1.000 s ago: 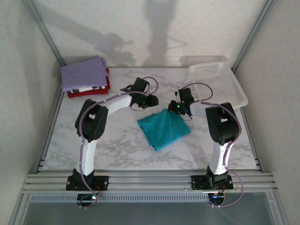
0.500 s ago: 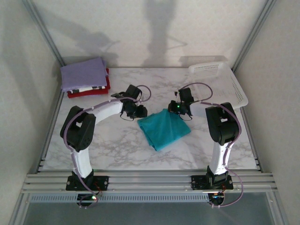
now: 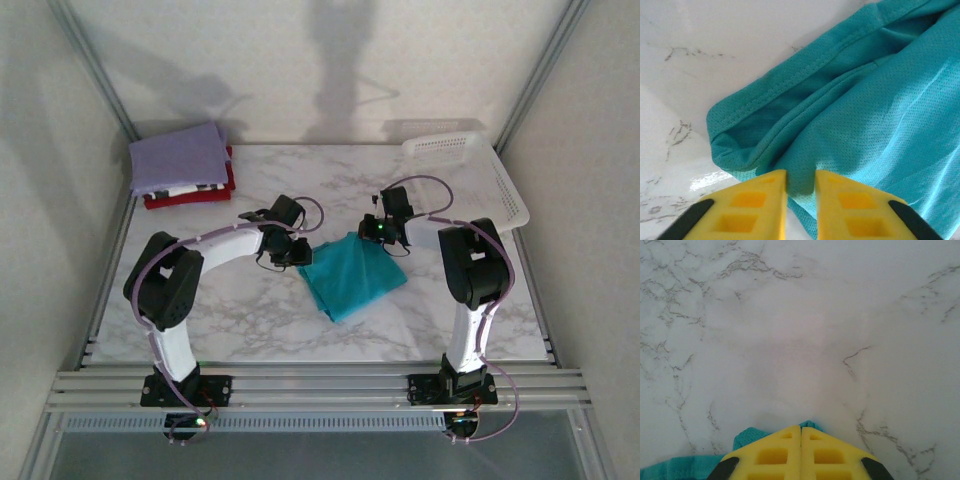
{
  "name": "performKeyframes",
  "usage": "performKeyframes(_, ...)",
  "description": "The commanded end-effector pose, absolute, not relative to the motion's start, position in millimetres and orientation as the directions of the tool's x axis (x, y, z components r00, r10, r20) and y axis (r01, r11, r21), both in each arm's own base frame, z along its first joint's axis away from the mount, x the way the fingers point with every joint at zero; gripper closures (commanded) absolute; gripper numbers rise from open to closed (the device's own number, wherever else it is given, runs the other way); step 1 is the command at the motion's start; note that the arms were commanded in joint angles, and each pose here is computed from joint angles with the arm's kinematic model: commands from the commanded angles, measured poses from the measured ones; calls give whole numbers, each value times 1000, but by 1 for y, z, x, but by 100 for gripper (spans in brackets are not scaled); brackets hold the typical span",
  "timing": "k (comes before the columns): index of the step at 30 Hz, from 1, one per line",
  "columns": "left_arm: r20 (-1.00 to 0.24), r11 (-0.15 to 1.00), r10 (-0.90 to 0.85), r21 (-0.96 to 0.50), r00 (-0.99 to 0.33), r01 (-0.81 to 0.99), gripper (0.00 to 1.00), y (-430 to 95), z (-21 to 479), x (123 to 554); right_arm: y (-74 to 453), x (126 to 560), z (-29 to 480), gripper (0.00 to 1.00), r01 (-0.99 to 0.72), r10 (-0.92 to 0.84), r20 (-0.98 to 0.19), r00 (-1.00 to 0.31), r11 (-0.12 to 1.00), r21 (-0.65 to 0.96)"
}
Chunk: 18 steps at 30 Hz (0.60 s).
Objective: Fold and stack the t-shirts
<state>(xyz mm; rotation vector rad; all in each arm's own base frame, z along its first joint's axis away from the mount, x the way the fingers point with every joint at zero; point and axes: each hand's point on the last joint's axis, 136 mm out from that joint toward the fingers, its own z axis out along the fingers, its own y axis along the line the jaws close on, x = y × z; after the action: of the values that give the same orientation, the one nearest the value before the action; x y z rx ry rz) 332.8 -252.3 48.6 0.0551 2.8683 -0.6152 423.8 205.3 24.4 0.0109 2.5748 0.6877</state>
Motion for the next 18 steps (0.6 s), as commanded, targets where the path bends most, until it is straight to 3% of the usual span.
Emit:
performKeyframes(1, -252, 919, -24, -386, -967, 78, 89, -250, 57, 339, 193, 398, -13, 100, -54, 95, -317, -944, 901, 430)
performKeyframes(4, -290, 927, -45, -368, -956, 68, 100, -246, 68, 345, 193, 398, -13, 100, -56, 92, -315, -945, 901, 429)
performKeyframes(18, -361, 914, -65, -396, -930, 90, 100, -249, 108, 365, 195, 398, -14, 100, -62, 80, -304, -949, 900, 431)
